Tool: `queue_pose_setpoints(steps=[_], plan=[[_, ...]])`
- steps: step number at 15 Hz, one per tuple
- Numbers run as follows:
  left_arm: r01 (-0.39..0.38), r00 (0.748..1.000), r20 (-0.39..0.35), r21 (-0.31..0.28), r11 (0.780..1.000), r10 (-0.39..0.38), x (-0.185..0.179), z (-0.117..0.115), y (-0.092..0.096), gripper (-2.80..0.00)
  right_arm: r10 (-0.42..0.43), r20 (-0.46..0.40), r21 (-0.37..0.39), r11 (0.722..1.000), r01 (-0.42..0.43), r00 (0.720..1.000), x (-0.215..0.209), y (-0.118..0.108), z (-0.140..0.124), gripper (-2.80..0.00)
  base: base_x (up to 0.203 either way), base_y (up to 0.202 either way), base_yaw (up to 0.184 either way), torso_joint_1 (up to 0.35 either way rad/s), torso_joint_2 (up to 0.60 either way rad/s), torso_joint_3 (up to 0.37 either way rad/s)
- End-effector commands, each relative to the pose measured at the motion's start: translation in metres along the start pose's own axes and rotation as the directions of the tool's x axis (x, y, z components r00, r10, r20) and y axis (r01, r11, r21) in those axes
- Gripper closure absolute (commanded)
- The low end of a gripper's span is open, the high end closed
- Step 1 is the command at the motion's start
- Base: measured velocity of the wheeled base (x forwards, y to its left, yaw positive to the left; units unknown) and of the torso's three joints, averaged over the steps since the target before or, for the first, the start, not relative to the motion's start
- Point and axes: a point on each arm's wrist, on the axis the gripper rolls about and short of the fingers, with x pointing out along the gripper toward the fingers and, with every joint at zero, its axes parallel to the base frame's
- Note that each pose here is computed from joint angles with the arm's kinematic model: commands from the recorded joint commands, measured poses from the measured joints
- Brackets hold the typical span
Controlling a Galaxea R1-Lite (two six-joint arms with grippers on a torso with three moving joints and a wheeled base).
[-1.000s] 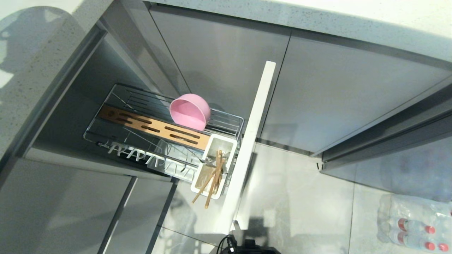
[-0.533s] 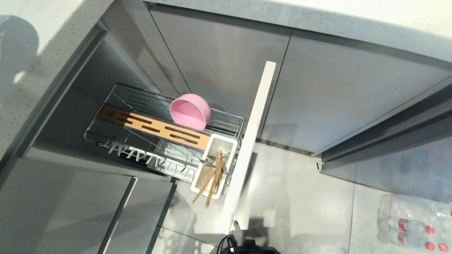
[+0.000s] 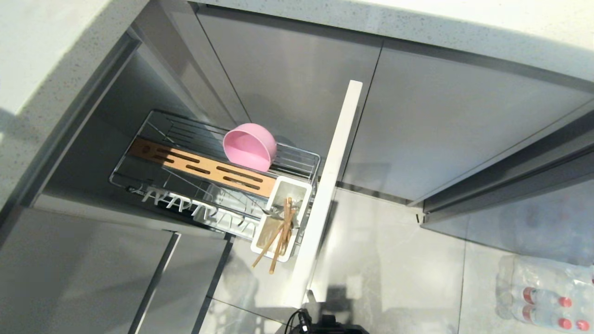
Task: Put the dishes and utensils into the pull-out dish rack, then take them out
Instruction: Take the plate out of the cupboard
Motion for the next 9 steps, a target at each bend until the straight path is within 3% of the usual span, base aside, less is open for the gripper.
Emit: queue_pose_setpoints(steps=[1,4,9], plan=[[-0.049,0.998,0.028,0.019,0.999,0.048,-0.003,0.003,0.004,0.00,-0.001,0.000,0.002,1.000,0.001,1.000,0.000,0.000,0.000,0.00,0.000,0.000,0.000,0.000,0.00,0.000],[-0.160,0.986,0.053,0.119,0.980,0.155,-0.010,0.001,0.013,0.00,-0.001,0.000,0.000,1.000,0.001,1.000,0.000,0.000,0.000,0.00,0.000,0.000,0.000,0.000,0.00,0.000],[-0.340,0.940,0.084,0.268,0.902,0.329,-0.026,-0.002,0.026,0.00,-0.001,0.001,0.000,1.000,0.001,1.000,0.000,0.000,0.000,0.00,0.000,0.000,0.000,0.000,0.00,0.000]])
